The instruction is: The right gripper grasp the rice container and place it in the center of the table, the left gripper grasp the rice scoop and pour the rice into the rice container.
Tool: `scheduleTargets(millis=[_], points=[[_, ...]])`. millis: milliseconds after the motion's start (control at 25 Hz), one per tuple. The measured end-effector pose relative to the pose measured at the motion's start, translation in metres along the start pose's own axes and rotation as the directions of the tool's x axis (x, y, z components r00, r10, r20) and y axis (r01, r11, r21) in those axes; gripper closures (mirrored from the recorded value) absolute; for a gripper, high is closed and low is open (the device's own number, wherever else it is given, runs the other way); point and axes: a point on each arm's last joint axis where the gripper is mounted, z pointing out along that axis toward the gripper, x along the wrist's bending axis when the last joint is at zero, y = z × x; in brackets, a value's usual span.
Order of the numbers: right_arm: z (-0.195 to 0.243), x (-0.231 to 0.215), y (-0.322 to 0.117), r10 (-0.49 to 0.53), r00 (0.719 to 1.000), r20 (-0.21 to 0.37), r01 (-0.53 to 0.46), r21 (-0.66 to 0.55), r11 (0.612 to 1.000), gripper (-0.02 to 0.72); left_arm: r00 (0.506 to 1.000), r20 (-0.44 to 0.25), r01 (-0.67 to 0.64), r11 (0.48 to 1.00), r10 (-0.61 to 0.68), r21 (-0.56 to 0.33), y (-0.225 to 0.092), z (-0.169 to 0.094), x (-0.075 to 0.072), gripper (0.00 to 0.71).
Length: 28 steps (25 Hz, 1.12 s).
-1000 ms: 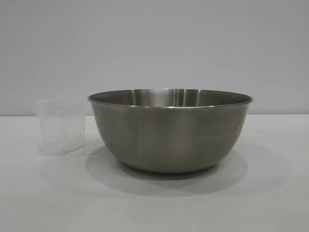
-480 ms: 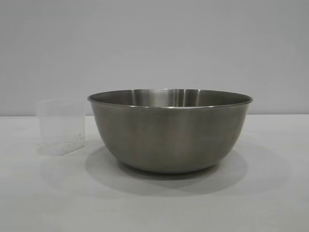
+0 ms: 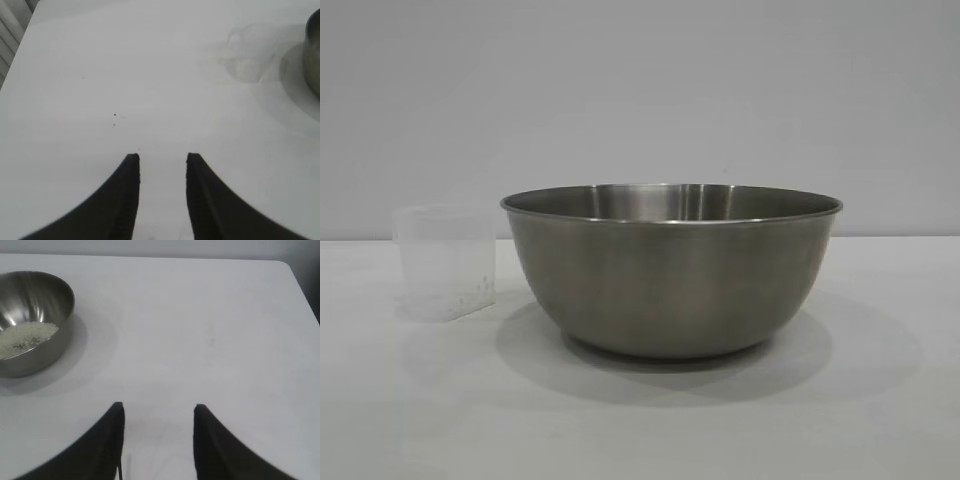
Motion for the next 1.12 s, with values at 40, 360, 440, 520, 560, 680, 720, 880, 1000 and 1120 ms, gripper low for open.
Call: scheduleTargets(millis=[40, 360, 440, 520, 560, 680, 720, 880, 1000, 1120], points=[[0.0, 0.0, 0.0, 0.0, 1.0, 0.0, 0.0, 0.0, 1.0, 0.426, 1.0, 0.0, 0.0, 1.0, 0.0, 0.0, 0.0, 0.0, 0.0, 0.525], [0.0, 0.0, 0.0, 0.0, 1.0, 0.0, 0.0, 0.0, 1.0, 0.426, 1.0, -0.001, 0.0, 1.0, 0.0, -0.001, 0.0001, 0.0, 0.0001, 0.525], [0.0, 0.0001, 0.0001, 0.003, 1.0, 0.004, -0.003, -0.002, 1.0, 0.426, 1.0, -0.001, 0.0, 1.0, 0.0, -0.002, 0.0002, 0.0, 0.0001, 0.525], [-0.0001, 0.0003, 0.0001, 0.017, 0.999, 0.027, -0.017, -0.002, 1.0, 0.426, 1.0, -0.001, 0.0, 1.0, 0.0, -0.002, 0.0002, 0.0, 0.0001, 0.525], [-0.0001, 0.0005, 0.0001, 0.027, 0.999, 0.044, -0.027, -0.003, 1.0, 0.426, 1.0, -0.001, 0.0, 1.0, 0.0, -0.002, 0.0002, 0.0, 0.0001, 0.525], [-0.0002, 0.0009, 0.0, 0.047, 0.996, 0.076, -0.046, -0.004, 0.999, 0.426, 1.0, -0.001, 0.0, 1.0, 0.0, -0.002, 0.0002, 0.0, 0.0001, 0.525], [-0.0002, 0.0009, 0.0, 0.048, 0.996, 0.078, -0.047, -0.004, 0.999, 0.426, 1.0, -0.007, 0.003, 1.0, -0.003, -0.002, 0.0002, 0.0, 0.0, 0.525], [-0.0002, 0.0009, 0.0, 0.049, 0.996, 0.08, -0.048, -0.005, 0.999, 0.426, 1.0, -0.015, 0.008, 1.0, -0.008, -0.002, 0.0002, 0.0, -0.0001, 0.525], [-0.0002, 0.0009, 0.0, 0.049, 0.996, 0.08, -0.048, -0.005, 0.999, 0.426, 1.0, -0.015, 0.008, 1.0, -0.008, -0.002, 0.0002, 0.0, -0.0001, 0.525], [-0.0002, 0.0009, 0.0, 0.049, 0.996, 0.08, -0.048, -0.005, 0.999, 0.426, 1.0, -0.016, 0.009, 1.0, -0.009, -0.002, 0.0002, 0.0, -0.0001, 0.525]])
